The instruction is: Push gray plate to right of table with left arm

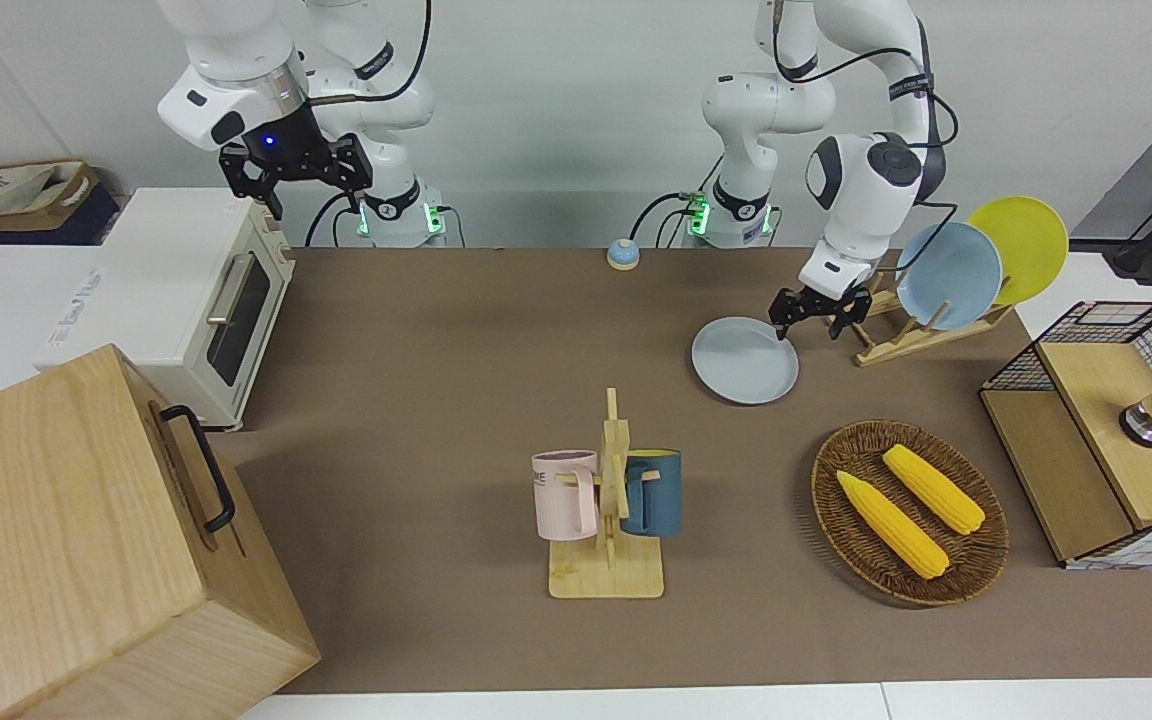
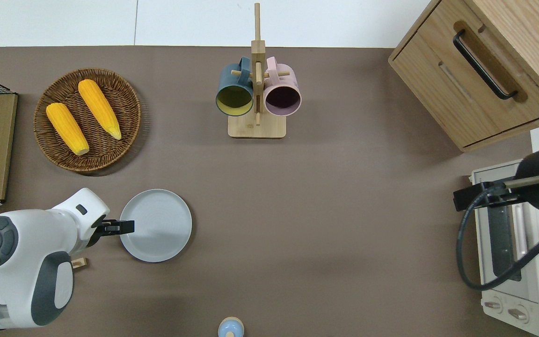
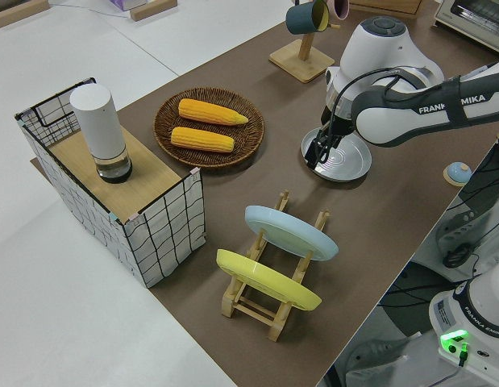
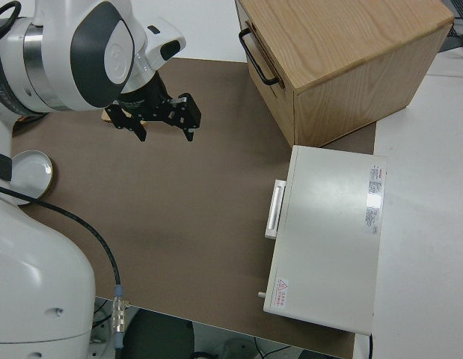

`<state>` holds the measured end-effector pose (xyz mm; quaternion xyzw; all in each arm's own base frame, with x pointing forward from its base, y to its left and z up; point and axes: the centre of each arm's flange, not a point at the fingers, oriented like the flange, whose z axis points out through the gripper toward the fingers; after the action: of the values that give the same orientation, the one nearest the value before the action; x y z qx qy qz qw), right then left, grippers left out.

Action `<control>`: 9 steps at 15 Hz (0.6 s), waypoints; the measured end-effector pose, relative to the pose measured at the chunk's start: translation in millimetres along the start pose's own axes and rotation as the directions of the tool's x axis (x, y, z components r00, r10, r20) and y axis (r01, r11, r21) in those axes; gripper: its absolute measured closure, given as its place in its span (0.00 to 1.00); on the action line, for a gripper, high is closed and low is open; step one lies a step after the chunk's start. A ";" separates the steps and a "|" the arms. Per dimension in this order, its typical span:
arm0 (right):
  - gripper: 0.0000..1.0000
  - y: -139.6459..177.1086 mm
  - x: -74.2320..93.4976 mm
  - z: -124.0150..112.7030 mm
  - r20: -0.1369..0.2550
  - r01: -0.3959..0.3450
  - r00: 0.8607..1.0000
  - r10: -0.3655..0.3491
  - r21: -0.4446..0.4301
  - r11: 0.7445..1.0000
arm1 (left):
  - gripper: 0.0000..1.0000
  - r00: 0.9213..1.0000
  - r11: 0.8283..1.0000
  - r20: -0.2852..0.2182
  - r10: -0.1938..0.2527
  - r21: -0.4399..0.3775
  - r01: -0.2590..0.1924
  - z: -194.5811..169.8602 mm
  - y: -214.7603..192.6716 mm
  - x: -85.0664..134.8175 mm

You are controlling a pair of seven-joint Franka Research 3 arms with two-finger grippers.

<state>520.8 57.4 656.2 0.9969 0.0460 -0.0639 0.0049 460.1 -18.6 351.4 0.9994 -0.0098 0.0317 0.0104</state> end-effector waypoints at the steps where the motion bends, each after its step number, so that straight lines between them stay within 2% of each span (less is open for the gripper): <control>1: 0.01 0.0 0.0 0.0 0.000 0.000 1.000 0.000 0.000 1.000 | 0.00 1.000 1.000 -0.001 -0.001 0.000 0.001 5.6 -0.2 -1.3; 9: 0.01 0.0 0.0 0.0 0.000 0.000 1.000 0.000 0.000 1.000 | 0.00 1.000 1.000 -0.007 -0.003 0.004 0.003 41.2 -1.4 -5.6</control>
<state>520.8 57.4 656.2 0.9969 0.0460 -0.0639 0.0049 457.1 -18.0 309.9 0.9993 -0.0082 0.0350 0.0085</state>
